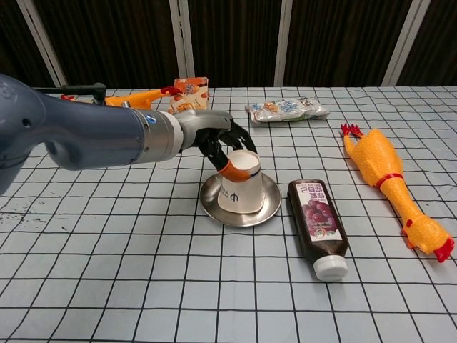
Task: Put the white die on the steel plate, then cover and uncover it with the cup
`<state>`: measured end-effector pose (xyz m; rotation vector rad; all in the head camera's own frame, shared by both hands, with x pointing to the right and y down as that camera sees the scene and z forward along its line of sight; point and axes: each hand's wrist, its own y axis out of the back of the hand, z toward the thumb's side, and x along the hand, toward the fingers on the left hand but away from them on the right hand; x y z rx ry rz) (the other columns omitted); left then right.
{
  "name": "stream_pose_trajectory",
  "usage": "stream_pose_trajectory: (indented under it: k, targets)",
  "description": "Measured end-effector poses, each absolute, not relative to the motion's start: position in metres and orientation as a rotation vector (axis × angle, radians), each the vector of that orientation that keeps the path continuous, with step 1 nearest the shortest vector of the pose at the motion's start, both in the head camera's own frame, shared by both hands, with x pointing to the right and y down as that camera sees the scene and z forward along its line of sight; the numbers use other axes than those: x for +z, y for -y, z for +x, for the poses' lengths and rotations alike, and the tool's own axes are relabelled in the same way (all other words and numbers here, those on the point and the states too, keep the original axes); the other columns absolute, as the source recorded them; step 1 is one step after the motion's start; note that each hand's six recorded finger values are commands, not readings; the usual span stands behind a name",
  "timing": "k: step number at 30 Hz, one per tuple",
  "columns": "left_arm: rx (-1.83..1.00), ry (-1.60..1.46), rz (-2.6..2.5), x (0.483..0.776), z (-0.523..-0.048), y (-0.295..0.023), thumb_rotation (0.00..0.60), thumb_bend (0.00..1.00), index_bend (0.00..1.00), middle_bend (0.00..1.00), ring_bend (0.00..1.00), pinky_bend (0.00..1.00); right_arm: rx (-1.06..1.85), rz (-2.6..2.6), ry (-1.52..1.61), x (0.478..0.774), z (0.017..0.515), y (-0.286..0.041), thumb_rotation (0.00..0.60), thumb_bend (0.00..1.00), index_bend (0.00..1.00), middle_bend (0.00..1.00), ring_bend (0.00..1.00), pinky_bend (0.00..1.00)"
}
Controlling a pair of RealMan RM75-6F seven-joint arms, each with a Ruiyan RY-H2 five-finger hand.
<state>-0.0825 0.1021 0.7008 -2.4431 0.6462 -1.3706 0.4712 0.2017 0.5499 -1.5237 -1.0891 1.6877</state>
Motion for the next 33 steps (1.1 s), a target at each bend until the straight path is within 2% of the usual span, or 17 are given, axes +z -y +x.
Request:
stream_pose_trajectory:
  k: [4,11,19,24,30,33]
  targets:
    - [-1.389,-0.678,-2.411,0.698,-0.088,-0.096,0.6,0.57,0.4,0.35,0.03,0.0,1.693,-1.524,1.087,0.55,0.472,-0.202,0.6,0.21,0.12,0.09,0.07,0.0]
    - [-1.387,-0.593,-2.516,0.707,-0.079,-0.113,0.6,0.57,0.4,0.35,0.03,0.0,1.692,-1.525,1.089,0.55,0.472,-0.203,0.6,0.21,0.12,0.09,0.07,0.0]
    - [-1.412,-0.779,-2.326,0.7,-0.099,-0.087,0.6,0.57,0.42,0.36,0.03,0.0,1.693,-1.526,1.087,0.55,0.471,-0.203,0.6,0.21,0.12,0.09,0.07,0.0]
    - [-1.404,-0.676,-2.285,0.705,-0.095,-0.092,0.6,0.58,0.43,0.35,0.03,0.0,1.694,-1.525,1.089,0.549,0.472,-0.203,0.6,0.21,0.12,0.09,0.07,0.0]
    - [-1.398,-0.765,-2.312,0.701,-0.094,-0.086,0.6,0.59,0.41,0.35,0.03,0.0,1.695,-1.528,1.085,0.55,0.471,-0.203,0.6,0.21,0.12,0.09,0.07,0.0]
    - [-1.361,-0.71,-2.265,0.699,-0.091,-0.088,0.6,0.59,0.42,0.35,0.03,0.0,1.696,-1.525,1.088,0.549,0.472,-0.203,0.6,0.21,0.12,0.09,0.07,0.0]
